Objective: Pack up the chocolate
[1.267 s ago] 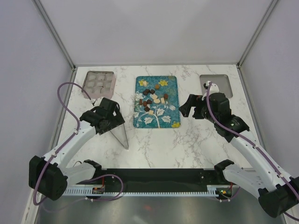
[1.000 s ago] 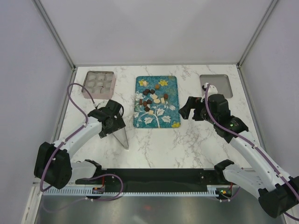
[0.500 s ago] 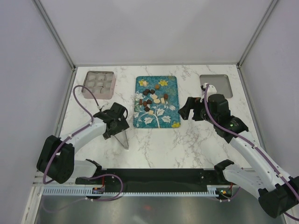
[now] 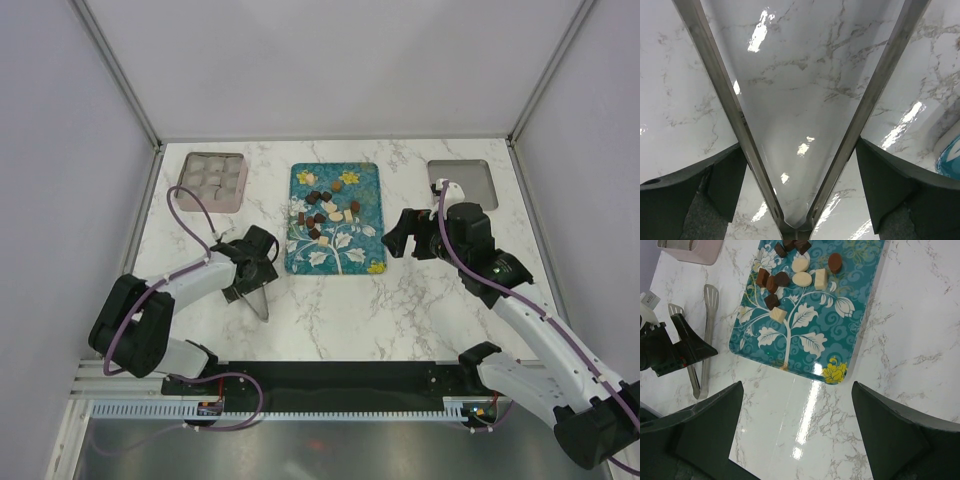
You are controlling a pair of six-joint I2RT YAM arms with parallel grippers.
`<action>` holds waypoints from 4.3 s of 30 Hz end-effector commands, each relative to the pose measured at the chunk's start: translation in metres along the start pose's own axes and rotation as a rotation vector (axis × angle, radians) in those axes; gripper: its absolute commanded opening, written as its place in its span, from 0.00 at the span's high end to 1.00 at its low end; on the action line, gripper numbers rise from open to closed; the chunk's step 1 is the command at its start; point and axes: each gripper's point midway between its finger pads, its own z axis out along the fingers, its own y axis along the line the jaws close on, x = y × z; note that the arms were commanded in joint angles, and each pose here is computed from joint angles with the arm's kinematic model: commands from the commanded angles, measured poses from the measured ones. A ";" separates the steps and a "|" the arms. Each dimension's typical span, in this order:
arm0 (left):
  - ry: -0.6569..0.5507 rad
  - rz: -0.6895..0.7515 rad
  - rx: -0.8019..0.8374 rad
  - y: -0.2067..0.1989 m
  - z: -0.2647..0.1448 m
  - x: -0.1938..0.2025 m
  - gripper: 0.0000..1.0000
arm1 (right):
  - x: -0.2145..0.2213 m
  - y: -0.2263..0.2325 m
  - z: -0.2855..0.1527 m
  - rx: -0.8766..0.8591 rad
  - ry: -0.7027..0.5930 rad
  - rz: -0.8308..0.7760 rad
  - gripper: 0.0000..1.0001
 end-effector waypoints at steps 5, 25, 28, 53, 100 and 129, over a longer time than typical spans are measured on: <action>-0.025 -0.054 -0.037 0.002 0.018 0.003 0.08 | -0.007 0.004 -0.002 -0.026 -0.037 -0.021 0.02; -0.056 -0.037 0.096 -0.008 0.022 -0.010 0.10 | -0.007 0.005 -0.003 -0.029 -0.042 -0.023 0.02; -0.035 -0.021 0.087 -0.012 0.028 -0.010 0.11 | -0.008 0.004 -0.003 -0.029 -0.044 -0.028 0.02; -0.007 0.135 0.054 -0.003 -0.028 -0.031 0.33 | -0.019 0.017 -0.017 -0.076 -0.087 -0.006 0.03; -0.116 0.752 0.444 -0.146 -0.135 -0.011 0.48 | -0.028 0.008 -0.022 -0.002 -0.097 -0.013 0.04; -0.055 0.769 0.409 -0.149 -0.109 0.005 0.54 | -0.027 0.002 -0.022 0.021 -0.103 -0.027 0.04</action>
